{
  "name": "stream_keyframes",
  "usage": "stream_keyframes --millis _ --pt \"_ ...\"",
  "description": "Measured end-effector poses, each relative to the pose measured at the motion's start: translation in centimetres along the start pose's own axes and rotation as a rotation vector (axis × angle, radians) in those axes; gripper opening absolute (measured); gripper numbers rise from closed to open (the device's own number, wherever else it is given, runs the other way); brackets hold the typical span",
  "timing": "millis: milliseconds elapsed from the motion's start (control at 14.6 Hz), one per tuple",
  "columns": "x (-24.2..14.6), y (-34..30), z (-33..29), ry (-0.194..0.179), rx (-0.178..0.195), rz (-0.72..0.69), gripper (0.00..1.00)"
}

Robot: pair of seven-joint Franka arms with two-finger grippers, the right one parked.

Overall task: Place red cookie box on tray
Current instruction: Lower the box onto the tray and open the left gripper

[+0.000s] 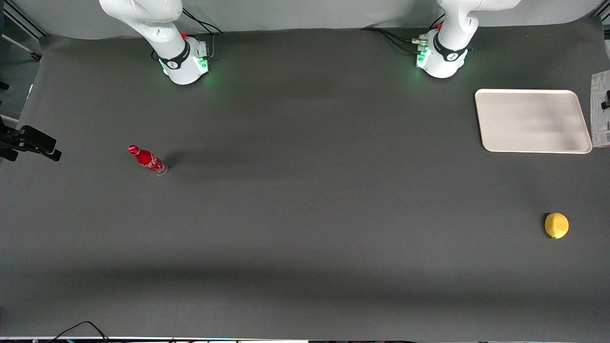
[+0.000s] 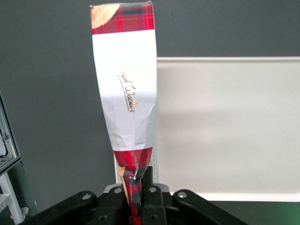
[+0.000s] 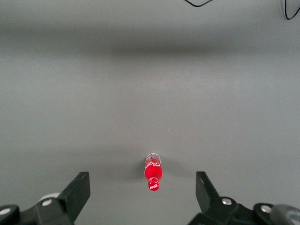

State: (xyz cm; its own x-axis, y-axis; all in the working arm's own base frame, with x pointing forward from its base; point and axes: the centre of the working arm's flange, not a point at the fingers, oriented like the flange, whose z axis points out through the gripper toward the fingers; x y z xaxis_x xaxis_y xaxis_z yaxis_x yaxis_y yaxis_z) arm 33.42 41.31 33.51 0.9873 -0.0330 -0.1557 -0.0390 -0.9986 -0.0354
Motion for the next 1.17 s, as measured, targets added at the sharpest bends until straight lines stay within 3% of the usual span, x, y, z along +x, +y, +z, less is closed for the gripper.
stream_keyframes --millis 344,1031,1168 --pt "-3.3 -0.4 3.7 0.039 0.04 0.042 0.1" --pt "-6.5 -0.6 6.7 0.059 -0.001 0.045 0.11" --pt "-5.3 0.1 7.1 0.055 -0.004 0.067 0.26"
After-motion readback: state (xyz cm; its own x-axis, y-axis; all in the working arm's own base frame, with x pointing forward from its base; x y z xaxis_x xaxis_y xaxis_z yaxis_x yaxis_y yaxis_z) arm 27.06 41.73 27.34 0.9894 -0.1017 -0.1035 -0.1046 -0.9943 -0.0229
